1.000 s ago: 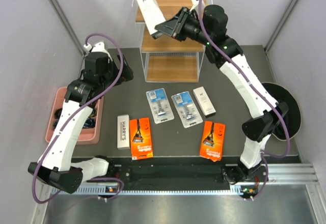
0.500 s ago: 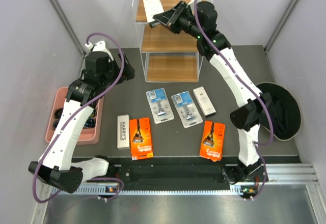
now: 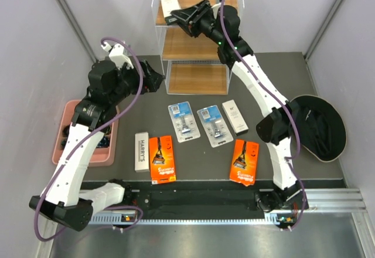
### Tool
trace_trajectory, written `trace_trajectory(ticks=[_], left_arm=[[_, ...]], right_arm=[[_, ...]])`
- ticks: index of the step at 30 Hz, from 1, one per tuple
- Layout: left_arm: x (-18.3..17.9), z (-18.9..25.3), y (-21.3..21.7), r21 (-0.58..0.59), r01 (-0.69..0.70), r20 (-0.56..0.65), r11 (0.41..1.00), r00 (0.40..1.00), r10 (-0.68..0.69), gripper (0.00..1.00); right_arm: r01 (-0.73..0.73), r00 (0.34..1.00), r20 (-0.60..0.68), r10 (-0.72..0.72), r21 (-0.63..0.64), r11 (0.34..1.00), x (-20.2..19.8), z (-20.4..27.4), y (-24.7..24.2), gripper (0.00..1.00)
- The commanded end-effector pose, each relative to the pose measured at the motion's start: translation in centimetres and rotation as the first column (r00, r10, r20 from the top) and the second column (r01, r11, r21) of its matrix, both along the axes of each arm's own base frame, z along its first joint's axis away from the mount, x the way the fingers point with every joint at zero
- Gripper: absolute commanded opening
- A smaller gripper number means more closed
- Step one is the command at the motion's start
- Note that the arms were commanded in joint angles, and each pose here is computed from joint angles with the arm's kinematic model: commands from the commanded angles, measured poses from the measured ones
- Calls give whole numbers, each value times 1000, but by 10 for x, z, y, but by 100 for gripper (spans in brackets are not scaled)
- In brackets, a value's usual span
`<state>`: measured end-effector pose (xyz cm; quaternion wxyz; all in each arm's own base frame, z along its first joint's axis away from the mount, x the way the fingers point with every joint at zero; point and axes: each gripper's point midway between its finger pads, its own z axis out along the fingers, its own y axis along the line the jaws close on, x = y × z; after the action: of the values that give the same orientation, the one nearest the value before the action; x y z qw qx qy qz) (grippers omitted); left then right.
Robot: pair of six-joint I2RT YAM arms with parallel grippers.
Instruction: Place and organize the shaving razors onto the shelf
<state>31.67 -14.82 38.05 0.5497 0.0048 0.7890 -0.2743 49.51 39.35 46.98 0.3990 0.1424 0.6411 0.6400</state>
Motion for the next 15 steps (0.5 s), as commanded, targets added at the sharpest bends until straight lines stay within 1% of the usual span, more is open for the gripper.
trace_trajectory(ticks=[1, 2, 3, 4, 6, 7, 9, 10, 11, 13, 14, 15], left_arm=[[3, 49, -11, -28, 78, 172, 997, 983, -72, 81], [6, 58, -13, -42, 82, 204, 996, 976, -72, 79], [8, 62, -15, -58, 85, 210, 995, 975, -71, 76], [10, 66, -16, -71, 84, 222, 994, 973, -66, 67], [17, 76, -21, -97, 96, 245, 991, 967, -70, 57], [20, 80, -23, -104, 99, 248, 990, 966, -71, 48], [29, 88, -28, -120, 111, 254, 987, 964, -78, 39], [32, 92, -29, -124, 115, 261, 986, 962, -79, 36], [38, 95, -33, -135, 122, 262, 983, 961, -83, 28], [41, 101, -37, -146, 140, 281, 979, 955, -94, 21], [47, 103, -40, -160, 142, 281, 977, 955, -93, 12], [49, 106, -41, -167, 148, 286, 975, 953, -96, 7]], right_arm=[[-8, 999, 46, 4, 85, 996, -1, 27, -5, 43], [-12, 999, 46, 8, 84, 996, -2, 27, -4, 45], [-17, 999, 45, 13, 82, 996, -3, 26, -4, 49], [-20, 999, 50, 16, 85, 996, -5, 29, -4, 50], [-31, 999, 46, 28, 77, 997, -8, 28, -3, 54], [-36, 998, 49, 32, 76, 996, -10, 30, -4, 55], [-46, 998, 39, 44, 64, 997, -12, 26, -3, 58], [-52, 998, 42, 49, 61, 997, -14, 26, -3, 58], [-60, 997, 41, 58, 57, 997, -15, 25, -2, 58], [-69, 997, 33, 67, 49, 996, -16, 22, -1, 59], [-79, 996, 34, 77, 47, 996, -17, 21, 1, 59], [-85, 996, 29, 84, 46, 995, -18, 19, 2, 59]])
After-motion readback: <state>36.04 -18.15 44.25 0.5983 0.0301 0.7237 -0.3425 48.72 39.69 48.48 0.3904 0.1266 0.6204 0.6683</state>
